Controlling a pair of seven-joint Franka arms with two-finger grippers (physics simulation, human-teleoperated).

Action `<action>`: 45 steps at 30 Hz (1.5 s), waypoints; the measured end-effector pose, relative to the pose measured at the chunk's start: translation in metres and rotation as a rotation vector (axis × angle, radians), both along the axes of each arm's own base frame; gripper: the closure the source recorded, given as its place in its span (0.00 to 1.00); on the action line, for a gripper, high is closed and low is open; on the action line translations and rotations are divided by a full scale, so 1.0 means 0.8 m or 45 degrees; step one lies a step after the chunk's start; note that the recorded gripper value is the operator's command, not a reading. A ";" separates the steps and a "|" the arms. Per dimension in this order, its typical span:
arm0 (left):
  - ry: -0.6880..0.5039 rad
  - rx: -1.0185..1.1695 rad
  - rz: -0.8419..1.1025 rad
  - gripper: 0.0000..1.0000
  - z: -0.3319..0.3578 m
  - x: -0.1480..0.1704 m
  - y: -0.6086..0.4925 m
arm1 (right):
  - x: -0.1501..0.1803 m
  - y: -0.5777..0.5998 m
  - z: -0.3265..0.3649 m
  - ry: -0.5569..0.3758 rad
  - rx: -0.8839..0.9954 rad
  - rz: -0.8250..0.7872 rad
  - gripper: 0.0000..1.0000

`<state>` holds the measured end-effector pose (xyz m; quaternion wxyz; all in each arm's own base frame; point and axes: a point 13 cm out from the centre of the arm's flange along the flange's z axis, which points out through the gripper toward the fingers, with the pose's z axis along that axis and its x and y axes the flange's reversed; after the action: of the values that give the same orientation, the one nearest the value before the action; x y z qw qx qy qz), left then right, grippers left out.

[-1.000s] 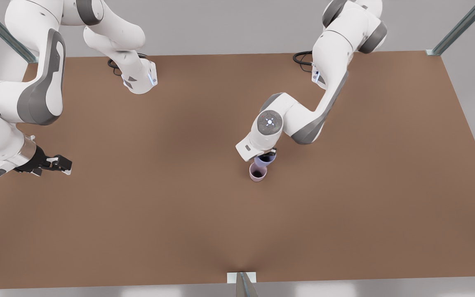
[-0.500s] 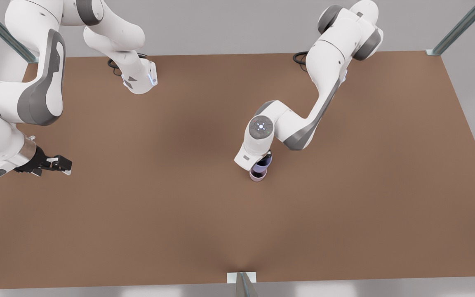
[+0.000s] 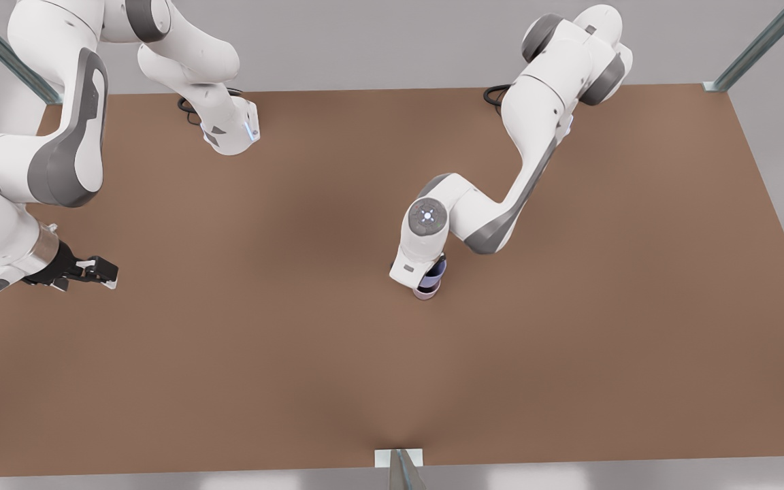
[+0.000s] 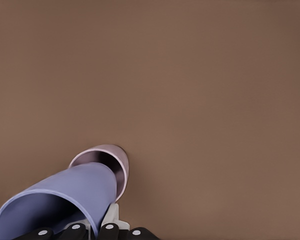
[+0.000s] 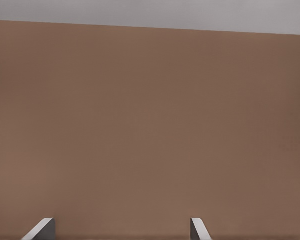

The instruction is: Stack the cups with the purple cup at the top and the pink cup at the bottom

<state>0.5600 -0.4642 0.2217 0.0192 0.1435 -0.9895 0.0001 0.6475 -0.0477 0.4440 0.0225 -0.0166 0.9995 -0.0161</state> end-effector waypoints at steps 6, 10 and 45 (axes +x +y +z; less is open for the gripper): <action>0.000 0.003 0.044 0.79 -0.005 0.001 0.000 | 0.000 0.000 0.000 0.000 -0.001 0.000 0.00; -0.001 0.014 0.063 0.79 -0.011 0.002 0.001 | 0.000 0.000 0.000 0.000 -0.001 0.000 0.00; -0.059 0.012 0.120 0.00 -0.017 0.022 0.000 | 0.003 -0.001 0.000 -0.002 -0.002 0.000 0.00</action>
<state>0.5777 -0.4638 0.2082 -0.0045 0.1901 -0.9818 -0.0003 0.6496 -0.0483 0.4438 0.0234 -0.0167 0.9994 -0.0171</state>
